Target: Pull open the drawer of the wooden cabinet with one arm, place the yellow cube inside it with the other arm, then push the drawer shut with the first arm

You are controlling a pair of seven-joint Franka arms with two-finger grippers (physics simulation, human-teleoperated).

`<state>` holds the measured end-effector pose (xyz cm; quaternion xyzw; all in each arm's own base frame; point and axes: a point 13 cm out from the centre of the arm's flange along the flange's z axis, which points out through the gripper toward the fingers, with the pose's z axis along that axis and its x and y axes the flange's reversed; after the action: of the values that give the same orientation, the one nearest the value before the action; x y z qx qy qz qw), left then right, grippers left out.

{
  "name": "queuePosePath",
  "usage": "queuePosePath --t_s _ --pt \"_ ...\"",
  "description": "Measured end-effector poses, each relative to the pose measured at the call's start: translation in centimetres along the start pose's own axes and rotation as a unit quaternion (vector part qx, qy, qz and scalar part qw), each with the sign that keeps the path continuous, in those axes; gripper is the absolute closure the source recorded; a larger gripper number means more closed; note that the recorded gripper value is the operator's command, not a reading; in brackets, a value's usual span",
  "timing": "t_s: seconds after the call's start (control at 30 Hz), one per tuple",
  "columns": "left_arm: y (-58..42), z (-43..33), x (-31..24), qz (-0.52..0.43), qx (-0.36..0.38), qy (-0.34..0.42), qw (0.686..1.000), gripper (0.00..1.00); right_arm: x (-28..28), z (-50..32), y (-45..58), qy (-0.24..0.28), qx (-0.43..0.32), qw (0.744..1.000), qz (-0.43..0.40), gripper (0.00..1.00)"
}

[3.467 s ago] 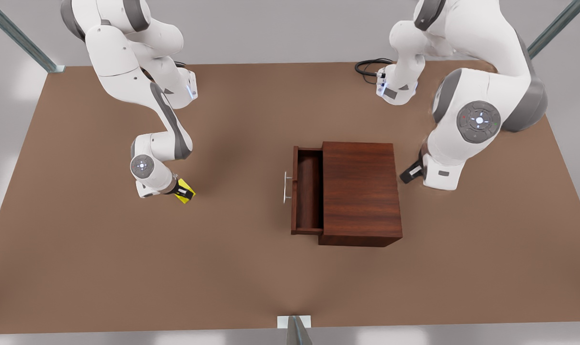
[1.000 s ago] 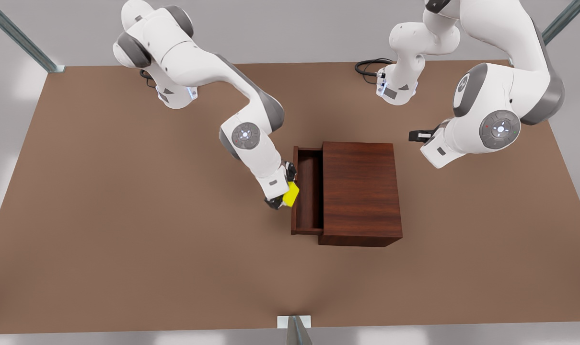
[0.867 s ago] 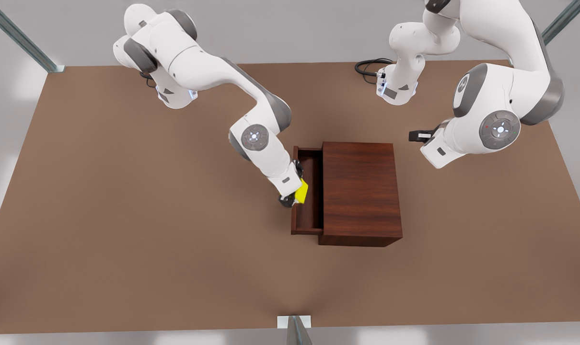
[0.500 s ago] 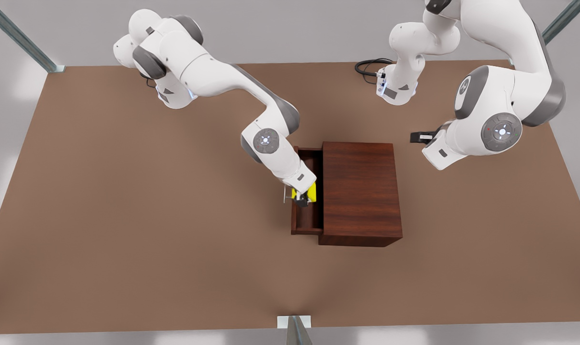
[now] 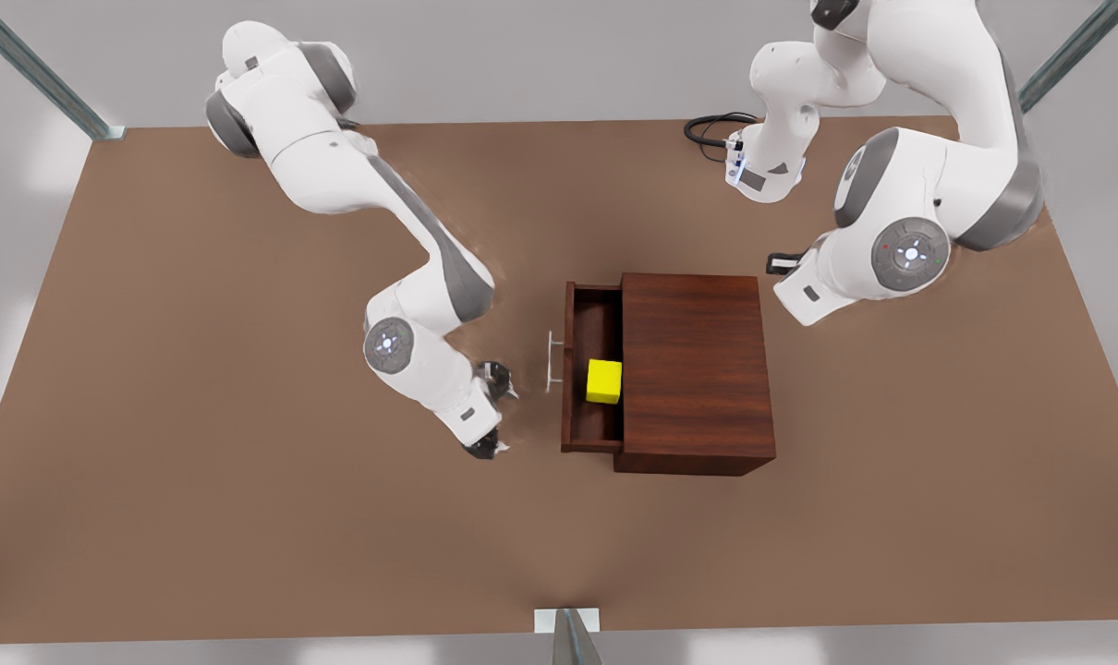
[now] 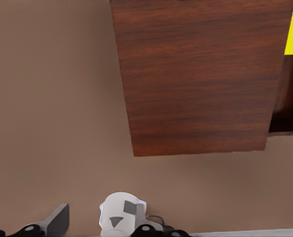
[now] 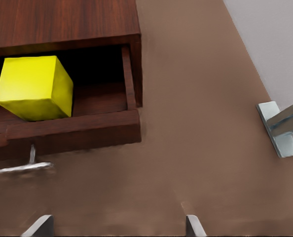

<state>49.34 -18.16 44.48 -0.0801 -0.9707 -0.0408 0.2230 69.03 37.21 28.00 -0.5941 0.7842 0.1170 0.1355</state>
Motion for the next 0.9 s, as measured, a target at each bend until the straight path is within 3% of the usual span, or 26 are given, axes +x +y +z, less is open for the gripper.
queuePosePath --t_s 0.07,0.17,0.27,0.37,0.53,0.67,0.9 --pt "-8.7 1.0 -0.9 0.029 -0.005 -0.005 1.0 0.79 9.9 -7.4 -4.8 0.063 0.004 0.994 0.09 0.0" --pt "-25.2 5.8 -1.3 0.04 -0.013 -0.028 0.999 0.79 17.4 -16.6 -4.7 0.153 0.004 0.968 0.198 0.0" --pt "-37.9 11.4 -3.5 -0.032 0.018 -0.086 0.996 0.79 21.9 -26.2 0.0 0.194 0.007 0.936 0.293 0.0" --pt "-42.2 13.7 -7.8 -0.166 0.08 -0.126 0.975 0.79 24.3 -27.0 3.7 0.244 -0.013 0.902 0.355 0.0" --pt "-44.2 15.3 -13.3 -0.382 0.168 -0.137 0.898 0.79 26.4 -27.0 5.0 0.278 -0.011 0.856 0.436 0.0" --pt "-43.2 16.4 -17.5 -0.527 0.216 -0.123 0.812 0.79 26.9 -27.0 5.2 0.28 0.001 0.832 0.48 0.0" --pt "-42.4 19.5 -19.8 -0.669 0.236 -0.08 0.7 0.79 28.3 -26.7 7.0 0.276 0.016 0.801 0.531 0.0"
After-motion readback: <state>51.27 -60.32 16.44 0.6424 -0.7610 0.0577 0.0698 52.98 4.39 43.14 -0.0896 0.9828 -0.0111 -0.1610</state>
